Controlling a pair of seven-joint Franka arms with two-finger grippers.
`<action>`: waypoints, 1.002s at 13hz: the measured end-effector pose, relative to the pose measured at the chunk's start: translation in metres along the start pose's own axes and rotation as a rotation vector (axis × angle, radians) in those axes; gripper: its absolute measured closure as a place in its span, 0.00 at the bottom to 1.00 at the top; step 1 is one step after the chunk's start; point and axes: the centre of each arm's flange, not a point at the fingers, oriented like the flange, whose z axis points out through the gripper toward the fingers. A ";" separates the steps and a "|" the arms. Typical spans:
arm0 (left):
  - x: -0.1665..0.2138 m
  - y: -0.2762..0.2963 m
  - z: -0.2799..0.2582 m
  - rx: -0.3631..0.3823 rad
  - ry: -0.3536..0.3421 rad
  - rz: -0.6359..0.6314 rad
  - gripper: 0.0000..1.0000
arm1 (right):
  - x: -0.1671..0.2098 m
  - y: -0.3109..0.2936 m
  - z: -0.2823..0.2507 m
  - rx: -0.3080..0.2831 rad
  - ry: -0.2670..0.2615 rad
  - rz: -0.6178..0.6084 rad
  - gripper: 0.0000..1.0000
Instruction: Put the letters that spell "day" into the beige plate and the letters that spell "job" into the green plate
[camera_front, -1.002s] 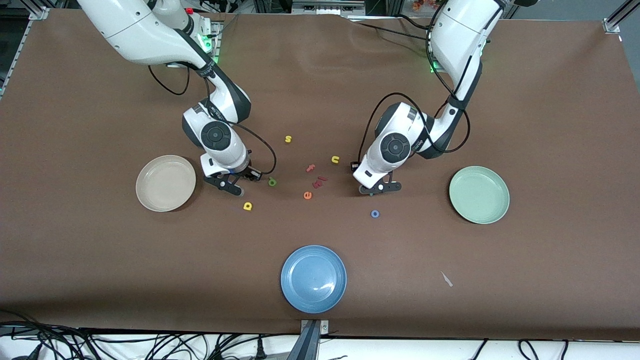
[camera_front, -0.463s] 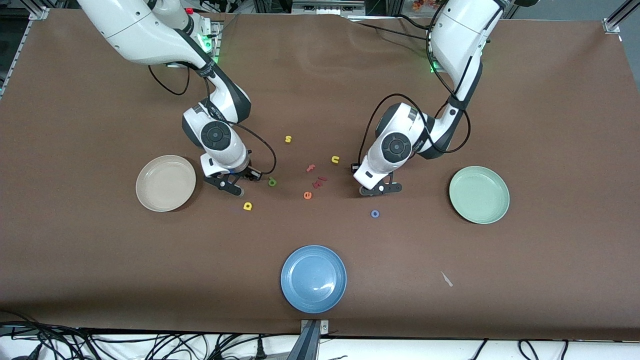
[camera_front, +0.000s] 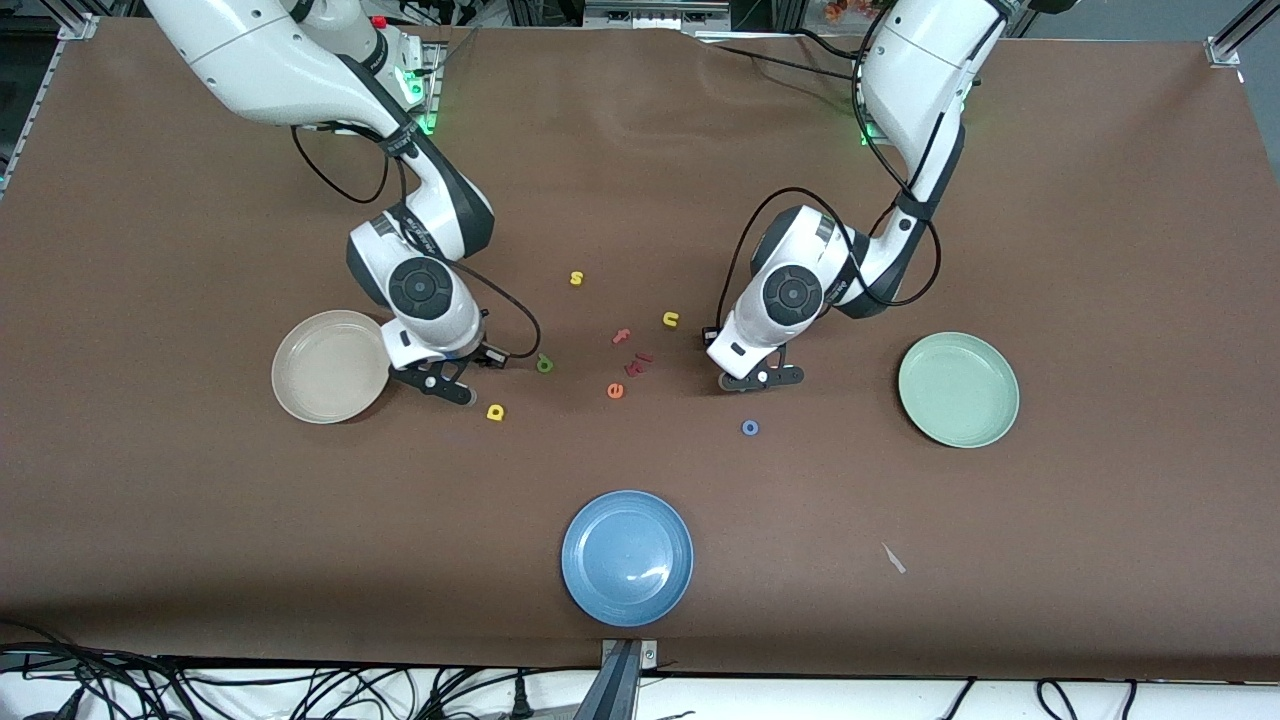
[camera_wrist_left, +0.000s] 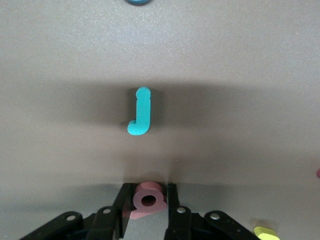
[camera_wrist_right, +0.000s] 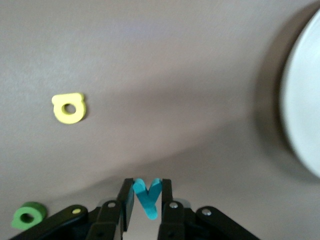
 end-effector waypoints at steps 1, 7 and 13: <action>0.000 0.000 0.000 0.000 0.000 0.000 0.68 | 0.009 0.011 -0.004 -0.014 0.007 -0.042 0.74; 0.004 -0.007 -0.021 -0.001 -0.002 -0.010 0.73 | 0.050 0.079 -0.020 -0.077 0.030 -0.258 0.74; 0.024 -0.061 -0.103 -0.003 -0.044 0.042 0.73 | 0.088 0.166 -0.006 0.004 -0.011 -0.443 0.74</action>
